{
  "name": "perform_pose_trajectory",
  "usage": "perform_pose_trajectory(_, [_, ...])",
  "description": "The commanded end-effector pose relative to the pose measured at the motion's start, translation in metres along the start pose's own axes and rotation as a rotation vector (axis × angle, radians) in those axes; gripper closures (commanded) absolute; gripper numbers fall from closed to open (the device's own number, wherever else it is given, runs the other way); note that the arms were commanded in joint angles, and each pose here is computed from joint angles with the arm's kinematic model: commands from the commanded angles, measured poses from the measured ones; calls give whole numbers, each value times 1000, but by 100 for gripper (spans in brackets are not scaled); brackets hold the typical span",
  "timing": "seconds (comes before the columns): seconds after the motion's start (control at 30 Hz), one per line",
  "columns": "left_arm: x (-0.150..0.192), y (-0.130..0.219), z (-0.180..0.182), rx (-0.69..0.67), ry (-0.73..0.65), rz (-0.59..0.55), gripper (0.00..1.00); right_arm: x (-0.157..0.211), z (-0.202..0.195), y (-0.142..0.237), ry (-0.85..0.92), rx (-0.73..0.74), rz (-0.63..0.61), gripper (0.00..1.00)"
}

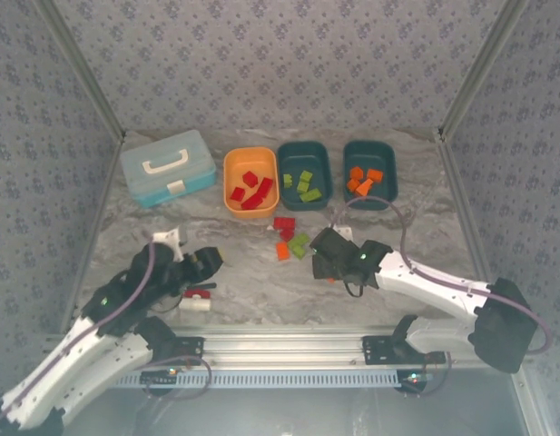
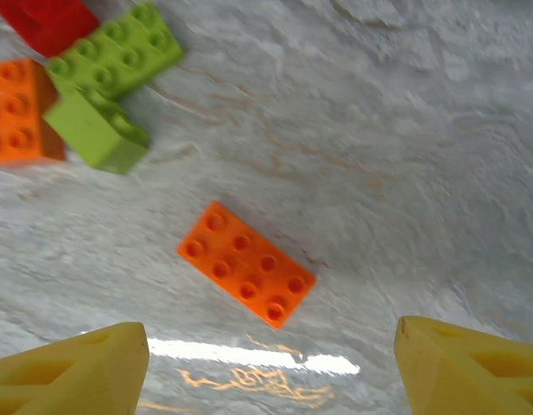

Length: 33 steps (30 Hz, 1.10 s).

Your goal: Sort the legos into containers by color

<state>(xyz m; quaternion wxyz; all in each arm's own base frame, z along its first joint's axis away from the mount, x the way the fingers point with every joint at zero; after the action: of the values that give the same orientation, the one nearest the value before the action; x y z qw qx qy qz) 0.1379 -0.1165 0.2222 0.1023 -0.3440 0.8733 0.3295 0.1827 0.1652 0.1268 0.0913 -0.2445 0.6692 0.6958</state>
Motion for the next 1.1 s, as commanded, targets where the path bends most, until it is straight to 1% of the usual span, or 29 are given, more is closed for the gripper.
perform_pose_trajectory(0.0, [23, 4, 39, -81, 65, 60, 36, 9, -15, 5, -24, 42, 15, 19])
perform_pose_trajectory(0.1, [32, 3, 52, -58, 104, 67, 36, 13, -16, 5, -2, 41, 42, 15])
perform_pose_trajectory(0.17, [33, 0, 52, -27, 123, 60, 36, 15, -17, 3, 11, 31, 64, 13])
perform_pose_trajectory(0.2, [33, -3, 50, -10, 128, 59, 36, 17, -15, 1, 19, 9, 83, 12])
perform_pose_trajectory(0.27, [32, -8, 45, -1, 124, 62, 36, 17, -8, -5, 35, -49, 100, 11])
perform_pose_trajectory(0.33, [30, -14, 41, -32, 100, 78, 36, 14, 0, -10, 62, -92, 109, 11])
perform_pose_trajectory(0.4, [26, -20, 28, -33, 65, 89, 36, 11, 7, -16, 64, -108, 128, 11])
perform_pose_trajectory(0.43, [25, -22, 22, -39, 48, 96, 37, 10, 10, -19, 104, -109, 142, 11])
perform_pose_trajectory(0.57, [19, -29, 4, -61, -15, 100, 37, 6, 16, -35, 132, -88, 195, 12])
perform_pose_trajectory(0.67, [17, -37, -5, -59, -29, 106, 37, 4, 9, -44, 138, -15, 228, 13])
perform_pose_trajectory(0.77, [18, -43, -9, -51, -25, 113, 37, -3, 7, -51, 153, 6, 236, 13])
perform_pose_trajectory(0.83, [18, -45, -11, -47, -23, 114, 36, -3, 7, -61, 152, 7, 274, 16])
perform_pose_trajectory(0.93, [17, -42, -14, -31, -25, 105, 37, -3, 5, -75, 143, 11, 320, 25])
perform_pose_trajectory(1.07, [14, -37, -18, -23, -39, 100, 36, -11, 1, -81, 95, -25, 310, 30])
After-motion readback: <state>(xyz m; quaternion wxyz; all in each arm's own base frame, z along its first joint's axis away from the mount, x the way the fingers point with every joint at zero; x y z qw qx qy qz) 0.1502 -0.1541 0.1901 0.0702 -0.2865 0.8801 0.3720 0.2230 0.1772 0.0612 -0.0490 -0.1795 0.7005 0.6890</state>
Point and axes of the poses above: each hand's point on the last joint's axis, 136 mm out from that joint toward the fingers, its own y axis back along the fingers, its own z axis along the line the jaws close on, x = y × z, the point moved 4 cm from there along y, back along the fingers, and after that the axes turned 8 degrees about y, right-handed, at the moved point
